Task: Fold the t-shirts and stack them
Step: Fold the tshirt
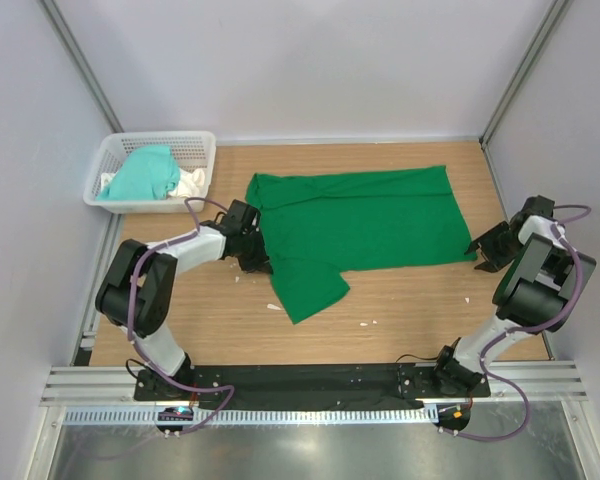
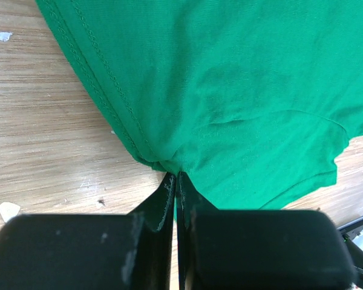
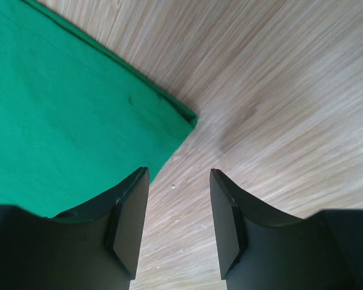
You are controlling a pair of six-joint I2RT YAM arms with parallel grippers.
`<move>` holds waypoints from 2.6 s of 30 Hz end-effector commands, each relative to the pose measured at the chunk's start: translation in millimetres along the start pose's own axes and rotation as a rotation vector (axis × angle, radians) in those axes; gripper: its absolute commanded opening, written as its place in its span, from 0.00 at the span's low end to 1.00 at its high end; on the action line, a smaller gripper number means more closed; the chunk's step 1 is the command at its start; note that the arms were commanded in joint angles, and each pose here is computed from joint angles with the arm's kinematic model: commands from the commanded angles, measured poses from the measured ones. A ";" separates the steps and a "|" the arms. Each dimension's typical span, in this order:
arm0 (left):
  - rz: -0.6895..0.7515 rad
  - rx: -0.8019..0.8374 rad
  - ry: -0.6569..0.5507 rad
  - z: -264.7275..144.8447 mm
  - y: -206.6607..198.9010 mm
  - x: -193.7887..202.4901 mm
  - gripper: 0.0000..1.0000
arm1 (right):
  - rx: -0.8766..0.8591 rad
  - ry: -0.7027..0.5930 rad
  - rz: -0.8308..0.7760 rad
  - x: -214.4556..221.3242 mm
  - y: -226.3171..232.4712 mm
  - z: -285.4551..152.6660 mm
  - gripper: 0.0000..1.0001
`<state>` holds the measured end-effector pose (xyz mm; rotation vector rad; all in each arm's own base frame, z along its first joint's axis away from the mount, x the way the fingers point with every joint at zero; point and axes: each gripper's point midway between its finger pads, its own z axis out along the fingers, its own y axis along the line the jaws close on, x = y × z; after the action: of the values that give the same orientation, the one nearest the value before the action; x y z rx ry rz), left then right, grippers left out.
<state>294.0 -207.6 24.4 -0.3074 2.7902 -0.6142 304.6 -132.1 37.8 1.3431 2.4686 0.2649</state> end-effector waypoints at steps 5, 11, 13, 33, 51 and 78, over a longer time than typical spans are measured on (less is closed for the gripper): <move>0.027 0.047 -0.044 -16.2 -12.3 -10.3 0.00 | -0.017 -0.034 0.028 -13.8 2.5 13.1 0.47; 0.025 0.052 -0.057 -21.2 -13.5 -10.9 0.00 | 0.004 -0.038 0.035 -18.1 -3.9 23.5 0.43; 0.024 0.051 -0.056 -22.5 -13.4 -10.3 0.00 | 0.007 -0.034 0.029 -18.6 -5.2 27.9 0.39; -0.004 0.058 -0.072 -32.5 -14.9 -8.7 0.00 | 0.014 -0.023 -0.027 -21.3 -7.7 34.8 0.01; -0.146 0.121 -0.139 -62.5 -39.6 -69.2 0.00 | -0.087 -0.085 -0.014 -64.2 58.2 -5.3 0.01; -0.317 0.152 -0.128 -21.4 -34.2 -162.7 0.00 | -0.143 -0.049 -0.126 -106.2 142.6 30.7 0.01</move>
<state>430.0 -189.2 75.0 -0.7375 2.6219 -0.8035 465.0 -142.6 56.9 1.1512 2.4712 0.3528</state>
